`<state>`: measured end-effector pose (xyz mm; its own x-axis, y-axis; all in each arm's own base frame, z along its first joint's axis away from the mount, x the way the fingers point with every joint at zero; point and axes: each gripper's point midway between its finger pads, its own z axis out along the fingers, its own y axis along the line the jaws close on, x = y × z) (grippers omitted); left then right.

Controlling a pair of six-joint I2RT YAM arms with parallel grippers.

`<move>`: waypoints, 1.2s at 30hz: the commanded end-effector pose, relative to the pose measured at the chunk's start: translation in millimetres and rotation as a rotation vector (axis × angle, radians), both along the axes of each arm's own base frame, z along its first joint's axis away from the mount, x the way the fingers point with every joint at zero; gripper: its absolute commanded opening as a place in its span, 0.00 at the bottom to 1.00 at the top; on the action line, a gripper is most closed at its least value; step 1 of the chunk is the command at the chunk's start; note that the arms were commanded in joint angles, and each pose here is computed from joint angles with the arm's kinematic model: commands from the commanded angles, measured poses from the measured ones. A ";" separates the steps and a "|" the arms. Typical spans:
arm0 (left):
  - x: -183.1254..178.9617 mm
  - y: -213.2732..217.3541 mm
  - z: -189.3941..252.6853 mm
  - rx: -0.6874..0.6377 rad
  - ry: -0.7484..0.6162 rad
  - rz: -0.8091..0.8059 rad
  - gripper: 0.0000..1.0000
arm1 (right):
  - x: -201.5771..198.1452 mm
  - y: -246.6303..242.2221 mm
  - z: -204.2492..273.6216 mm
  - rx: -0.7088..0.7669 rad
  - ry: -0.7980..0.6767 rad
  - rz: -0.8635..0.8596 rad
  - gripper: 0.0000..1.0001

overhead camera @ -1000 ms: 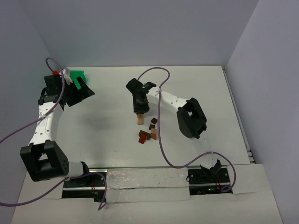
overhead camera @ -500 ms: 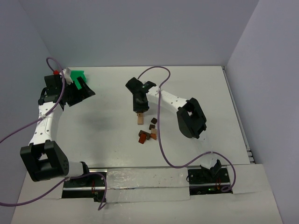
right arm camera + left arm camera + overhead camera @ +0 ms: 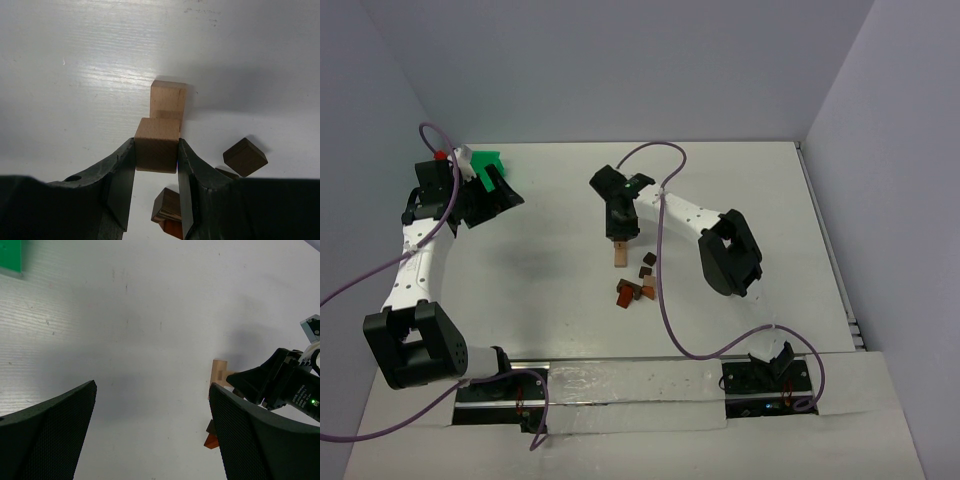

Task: Build the wood block tower

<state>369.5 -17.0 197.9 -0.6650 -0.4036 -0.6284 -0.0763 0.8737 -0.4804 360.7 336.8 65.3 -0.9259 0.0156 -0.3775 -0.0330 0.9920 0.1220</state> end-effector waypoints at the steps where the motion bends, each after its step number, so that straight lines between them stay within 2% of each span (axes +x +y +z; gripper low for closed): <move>1: 6.5 -0.3 20.9 0.003 -0.072 -0.017 0.99 | 11.4 -0.7 -0.4 -0.002 -0.025 -0.036 0.06; 17: 7.3 -1.7 18.3 -0.004 -0.066 -0.022 0.99 | 17.3 -0.3 -6.6 0.005 -0.010 -0.040 0.15; 27: 8.0 -1.8 16.6 -0.004 -0.062 -0.024 0.99 | 18.1 1.7 -5.2 0.012 -0.010 -0.041 0.16; 34: 8.0 -2.2 16.3 -0.006 -0.061 -0.025 0.99 | 16.8 2.3 -5.8 0.016 -0.003 -0.041 0.22; 36: 8.0 -1.7 16.3 -0.006 -0.061 -0.024 0.99 | 16.6 2.8 -6.3 0.017 -0.002 -0.041 0.29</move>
<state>369.0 -19.4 198.6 -0.6684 -0.4025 -0.6255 -0.0662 0.8698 -0.4890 366.9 334.6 49.0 -0.9349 0.0275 -0.3539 -0.0135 0.9935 0.1127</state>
